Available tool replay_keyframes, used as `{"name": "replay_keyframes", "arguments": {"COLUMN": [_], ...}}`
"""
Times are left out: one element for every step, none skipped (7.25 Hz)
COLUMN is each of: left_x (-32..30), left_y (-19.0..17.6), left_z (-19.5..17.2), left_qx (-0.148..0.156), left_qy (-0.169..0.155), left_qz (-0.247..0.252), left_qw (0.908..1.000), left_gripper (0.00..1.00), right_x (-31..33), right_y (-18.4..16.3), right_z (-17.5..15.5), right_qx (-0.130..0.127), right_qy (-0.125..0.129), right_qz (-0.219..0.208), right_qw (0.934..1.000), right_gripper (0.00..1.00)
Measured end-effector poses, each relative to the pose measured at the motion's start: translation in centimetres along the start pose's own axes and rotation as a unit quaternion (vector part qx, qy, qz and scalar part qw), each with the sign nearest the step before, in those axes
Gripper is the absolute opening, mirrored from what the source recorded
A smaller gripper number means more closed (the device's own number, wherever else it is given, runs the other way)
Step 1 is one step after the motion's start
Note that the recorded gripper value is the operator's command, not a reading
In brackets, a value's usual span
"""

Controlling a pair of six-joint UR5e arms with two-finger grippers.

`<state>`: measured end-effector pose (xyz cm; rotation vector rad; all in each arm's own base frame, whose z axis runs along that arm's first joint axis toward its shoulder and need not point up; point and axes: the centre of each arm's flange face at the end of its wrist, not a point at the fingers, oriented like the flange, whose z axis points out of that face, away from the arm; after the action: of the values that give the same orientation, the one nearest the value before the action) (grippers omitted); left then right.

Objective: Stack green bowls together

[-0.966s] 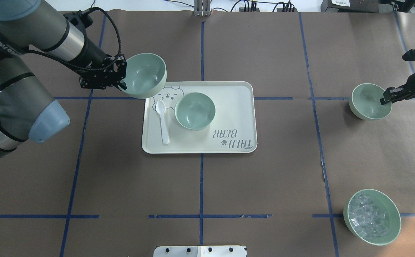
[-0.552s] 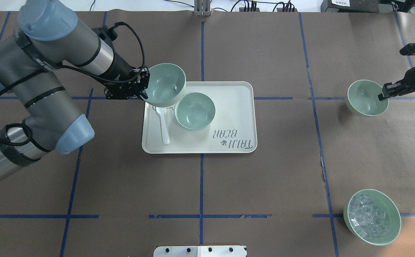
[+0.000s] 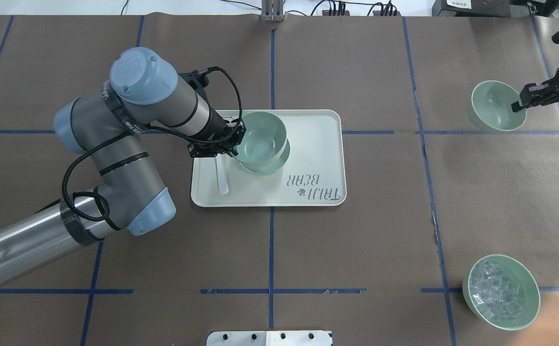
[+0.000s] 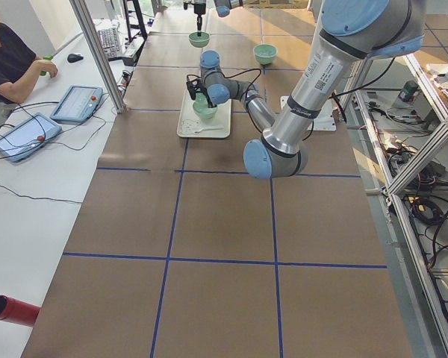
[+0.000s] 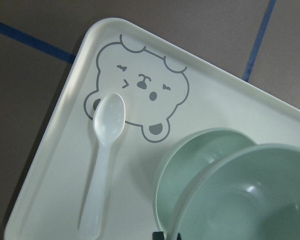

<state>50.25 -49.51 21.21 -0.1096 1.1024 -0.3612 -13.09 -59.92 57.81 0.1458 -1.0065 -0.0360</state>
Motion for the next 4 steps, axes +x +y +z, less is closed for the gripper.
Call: {"name": "replay_keyframes", "arguments": {"left_x": [-0.04, -0.1, -0.16, -0.16], "left_y": [-0.05, -0.13, -0.25, -0.33], "left_z": [0.74, 1.13, 1.38, 1.56], "left_qx": [0.001, 0.003, 0.004, 0.005], "left_qy": [0.003, 0.004, 0.003, 0.003], "left_qz": [0.003, 0.004, 0.004, 0.004], "left_qw": [1.0, 1.0, 1.0, 1.0], "left_gripper": [0.0, 0.0, 0.0, 0.0], "right_x": [-0.17, -0.28, -0.29, -0.29], "right_y": [-0.25, -0.35, -0.39, -0.41], "right_z": [-0.16, -0.22, -0.27, -0.3], "right_qx": [0.0, 0.0, 0.0, 0.0], "right_qy": [-0.001, -0.002, -0.002, -0.002], "right_qz": [0.001, 0.001, 0.001, 0.001], "right_qw": [1.0, 1.0, 1.0, 1.0], "right_gripper": [0.0, 0.0, 0.0, 0.0]}}
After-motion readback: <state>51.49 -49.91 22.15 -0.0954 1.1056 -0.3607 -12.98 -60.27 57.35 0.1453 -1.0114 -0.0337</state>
